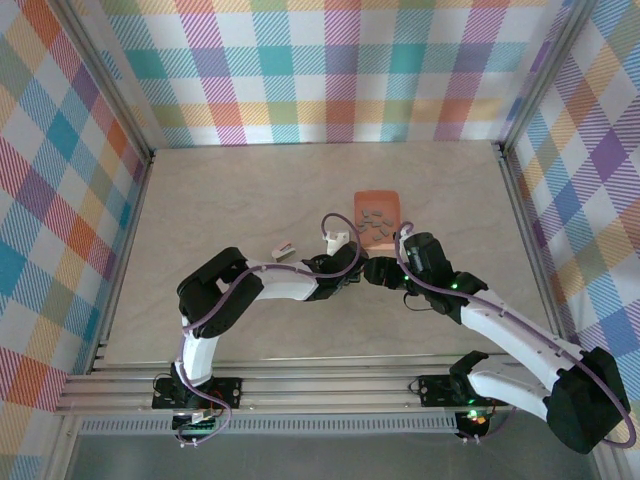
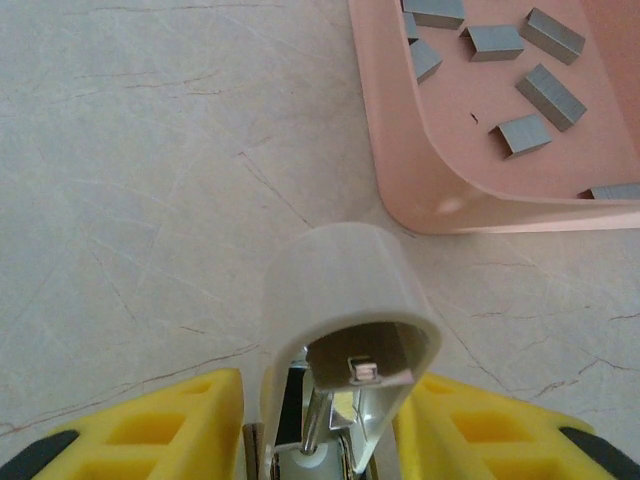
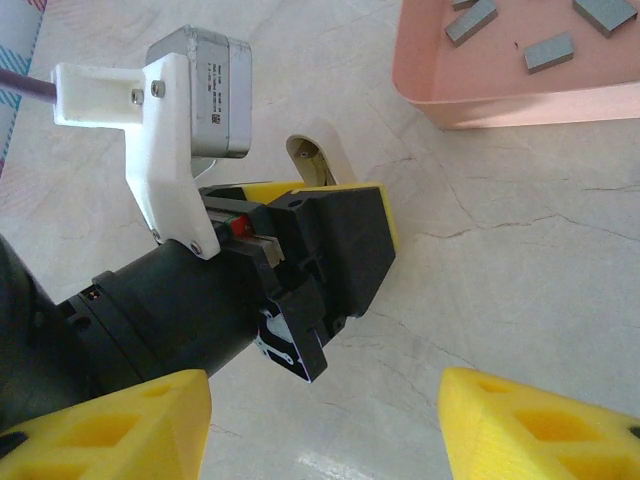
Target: Load the staples into the stapler
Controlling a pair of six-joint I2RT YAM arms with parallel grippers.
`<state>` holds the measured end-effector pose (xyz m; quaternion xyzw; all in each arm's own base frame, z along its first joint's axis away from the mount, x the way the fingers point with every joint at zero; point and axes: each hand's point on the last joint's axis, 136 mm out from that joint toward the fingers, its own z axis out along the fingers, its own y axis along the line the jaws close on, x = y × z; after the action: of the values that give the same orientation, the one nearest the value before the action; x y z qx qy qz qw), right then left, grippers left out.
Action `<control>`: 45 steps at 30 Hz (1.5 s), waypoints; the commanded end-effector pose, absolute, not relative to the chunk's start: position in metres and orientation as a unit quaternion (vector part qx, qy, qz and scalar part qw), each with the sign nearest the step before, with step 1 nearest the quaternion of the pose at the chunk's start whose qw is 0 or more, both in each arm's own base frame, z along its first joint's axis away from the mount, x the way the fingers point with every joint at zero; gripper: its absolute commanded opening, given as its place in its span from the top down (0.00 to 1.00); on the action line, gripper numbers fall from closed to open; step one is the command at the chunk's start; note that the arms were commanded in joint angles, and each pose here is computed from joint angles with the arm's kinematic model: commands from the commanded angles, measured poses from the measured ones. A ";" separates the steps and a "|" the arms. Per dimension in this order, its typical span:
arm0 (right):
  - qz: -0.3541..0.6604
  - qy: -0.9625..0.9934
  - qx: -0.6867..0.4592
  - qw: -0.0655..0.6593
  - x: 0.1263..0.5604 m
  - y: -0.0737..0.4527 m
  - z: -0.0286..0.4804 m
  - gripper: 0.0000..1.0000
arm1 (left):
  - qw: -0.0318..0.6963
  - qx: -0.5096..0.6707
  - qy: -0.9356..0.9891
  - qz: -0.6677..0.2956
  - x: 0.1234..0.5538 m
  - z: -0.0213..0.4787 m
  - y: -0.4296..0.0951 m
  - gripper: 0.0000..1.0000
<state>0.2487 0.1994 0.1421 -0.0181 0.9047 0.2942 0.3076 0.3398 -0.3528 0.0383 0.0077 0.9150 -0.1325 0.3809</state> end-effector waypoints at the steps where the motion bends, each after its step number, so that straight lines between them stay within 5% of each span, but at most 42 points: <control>1: 0.316 0.890 -0.028 0.327 0.250 0.205 0.158 0.38 | 0.378 0.012 0.917 -0.123 0.334 0.041 -0.355 0.55; 14: 0.327 0.881 -0.034 0.340 0.253 0.209 0.165 0.38 | 0.347 0.106 0.925 -0.112 0.293 0.124 -0.300 0.28; 26: 0.340 0.876 -0.046 0.339 0.251 0.213 0.168 0.38 | 0.259 0.101 0.958 -0.073 0.312 0.119 -0.172 0.27; 45: 0.338 0.870 -0.086 0.349 0.239 0.211 0.173 0.38 | 0.161 0.217 0.962 -0.028 0.382 0.051 -0.176 0.31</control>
<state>0.2432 0.2128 0.1762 -0.0708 0.8700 0.3442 0.3459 0.3748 -0.1769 0.0501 0.1964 0.9653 -0.0329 0.1687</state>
